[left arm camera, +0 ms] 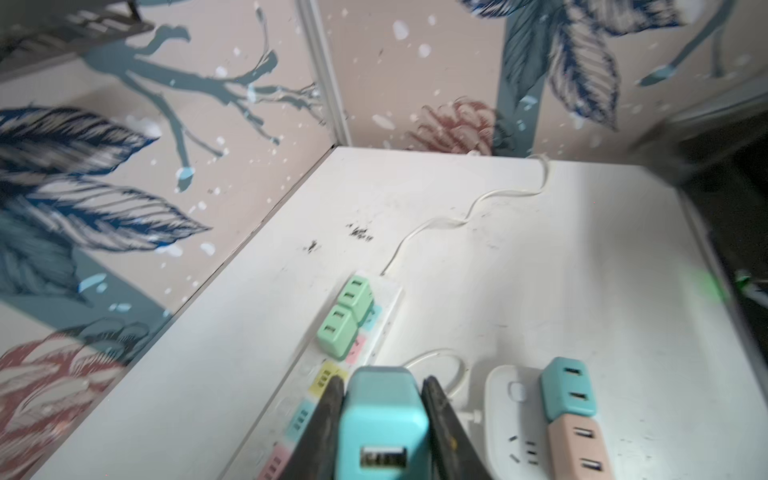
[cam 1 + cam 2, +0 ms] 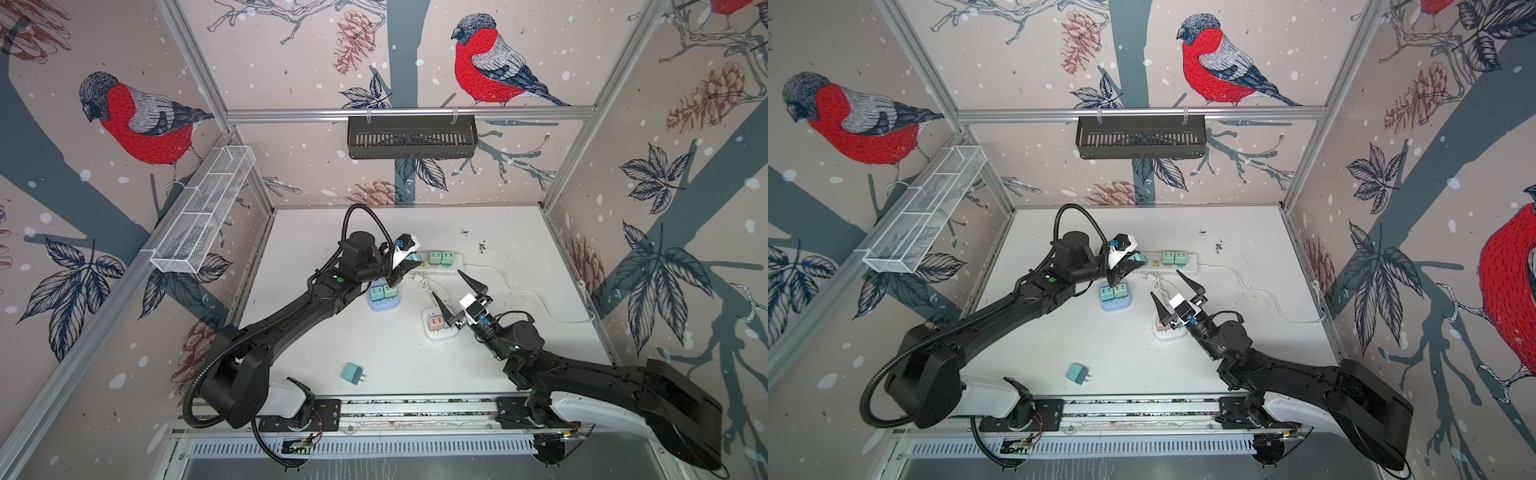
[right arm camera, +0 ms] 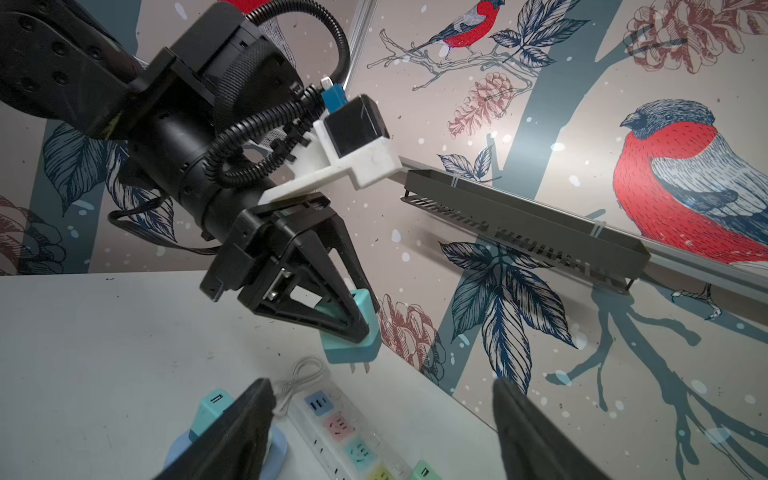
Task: Insert the plug
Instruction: 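Carry the teal adapter with the left gripper over the strip while the right withdraws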
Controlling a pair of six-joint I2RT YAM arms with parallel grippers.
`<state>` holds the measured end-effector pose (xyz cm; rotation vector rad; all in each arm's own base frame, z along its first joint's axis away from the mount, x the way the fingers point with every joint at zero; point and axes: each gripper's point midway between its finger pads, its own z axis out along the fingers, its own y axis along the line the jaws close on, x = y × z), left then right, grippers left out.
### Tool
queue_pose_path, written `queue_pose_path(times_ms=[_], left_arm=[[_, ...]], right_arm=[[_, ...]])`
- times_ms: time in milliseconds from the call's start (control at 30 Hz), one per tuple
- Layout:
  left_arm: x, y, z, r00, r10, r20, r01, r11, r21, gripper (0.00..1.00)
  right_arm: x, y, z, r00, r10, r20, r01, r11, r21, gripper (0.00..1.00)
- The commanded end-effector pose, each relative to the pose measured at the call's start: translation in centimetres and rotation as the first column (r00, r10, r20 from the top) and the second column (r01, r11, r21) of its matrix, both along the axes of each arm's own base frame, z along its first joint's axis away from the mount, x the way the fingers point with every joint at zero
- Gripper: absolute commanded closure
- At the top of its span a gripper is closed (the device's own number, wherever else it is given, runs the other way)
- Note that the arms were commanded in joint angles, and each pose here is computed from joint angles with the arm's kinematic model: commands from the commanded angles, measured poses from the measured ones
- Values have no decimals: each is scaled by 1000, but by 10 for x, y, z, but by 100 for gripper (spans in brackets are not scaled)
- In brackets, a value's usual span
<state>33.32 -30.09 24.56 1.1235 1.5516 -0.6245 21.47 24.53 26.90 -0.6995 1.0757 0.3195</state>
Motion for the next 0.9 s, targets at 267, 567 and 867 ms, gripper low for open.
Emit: queue_pose_path(times_ms=[267, 567, 867], left_arm=[[34, -7, -25, 998, -23, 53, 16, 990, 138, 100], [31, -15, -49, 992, -126, 25, 118, 969, 216, 100], [37, -28, -84, 973, -229, -34, 230, 931, 283, 100]], right_arm=[[28, -39, -10, 982, -149, -120, 161, 982, 101, 17], [72, -103, -26, 899, -317, -303, 389, 895, 218, 13], [118, -170, -66, 724, -448, -524, 630, 739, 239, 8]])
